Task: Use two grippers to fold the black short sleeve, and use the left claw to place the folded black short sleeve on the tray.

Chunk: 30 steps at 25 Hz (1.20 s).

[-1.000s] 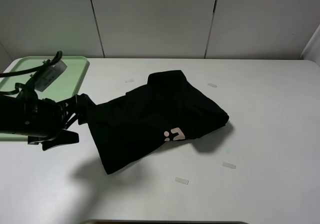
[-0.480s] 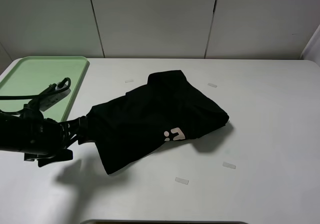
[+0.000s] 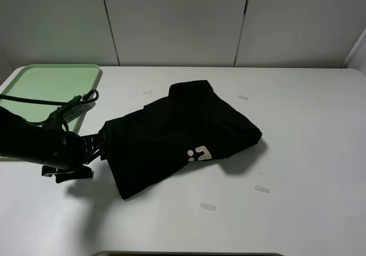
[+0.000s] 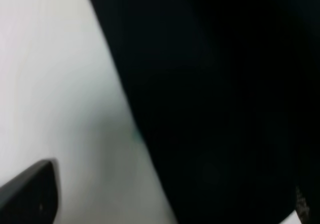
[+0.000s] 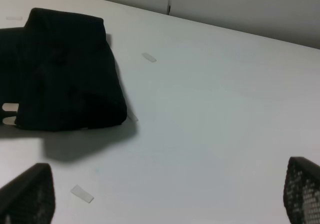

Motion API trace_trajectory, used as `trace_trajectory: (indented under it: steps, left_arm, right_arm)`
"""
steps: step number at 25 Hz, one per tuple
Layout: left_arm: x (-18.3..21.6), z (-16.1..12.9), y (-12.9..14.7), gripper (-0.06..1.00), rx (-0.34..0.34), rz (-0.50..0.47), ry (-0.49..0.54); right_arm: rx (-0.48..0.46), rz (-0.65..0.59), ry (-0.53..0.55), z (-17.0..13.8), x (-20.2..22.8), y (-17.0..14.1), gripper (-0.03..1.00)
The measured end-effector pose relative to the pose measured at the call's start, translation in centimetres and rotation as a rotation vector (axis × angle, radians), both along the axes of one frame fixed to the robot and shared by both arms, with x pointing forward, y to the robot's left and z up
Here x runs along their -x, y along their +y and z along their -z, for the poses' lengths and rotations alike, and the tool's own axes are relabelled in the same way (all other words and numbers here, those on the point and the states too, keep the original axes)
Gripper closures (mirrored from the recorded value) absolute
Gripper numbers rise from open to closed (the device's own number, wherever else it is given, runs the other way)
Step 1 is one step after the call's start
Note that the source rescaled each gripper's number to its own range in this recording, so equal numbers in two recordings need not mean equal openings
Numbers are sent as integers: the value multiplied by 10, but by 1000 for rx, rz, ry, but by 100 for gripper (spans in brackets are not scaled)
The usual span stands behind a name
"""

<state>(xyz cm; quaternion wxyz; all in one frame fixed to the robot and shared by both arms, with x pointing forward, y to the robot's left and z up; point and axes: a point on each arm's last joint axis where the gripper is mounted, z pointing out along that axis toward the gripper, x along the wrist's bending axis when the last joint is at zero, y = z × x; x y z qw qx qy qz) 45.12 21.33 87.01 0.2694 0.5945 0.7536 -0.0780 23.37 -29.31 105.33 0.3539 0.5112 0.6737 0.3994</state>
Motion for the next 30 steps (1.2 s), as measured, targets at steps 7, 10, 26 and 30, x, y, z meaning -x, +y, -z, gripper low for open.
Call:
trace_trajectory:
  steps: [7,10,26,30]
  left_arm:
    - [-25,5,-8,3,22,5,-10]
    - [-34,9,-17,4,69,28,-2]
    - [-40,32,-44,94,138,118,65]
    - [-39,30,-39,94,150,176,68]
  right_arm:
    - [0,0,0,0,0,0,-3]
    - [0,0,0,0,0,0,-3]
    - [0,0,0,0,0,0,-3]
    - [0,0,0,0,0,0,-3]
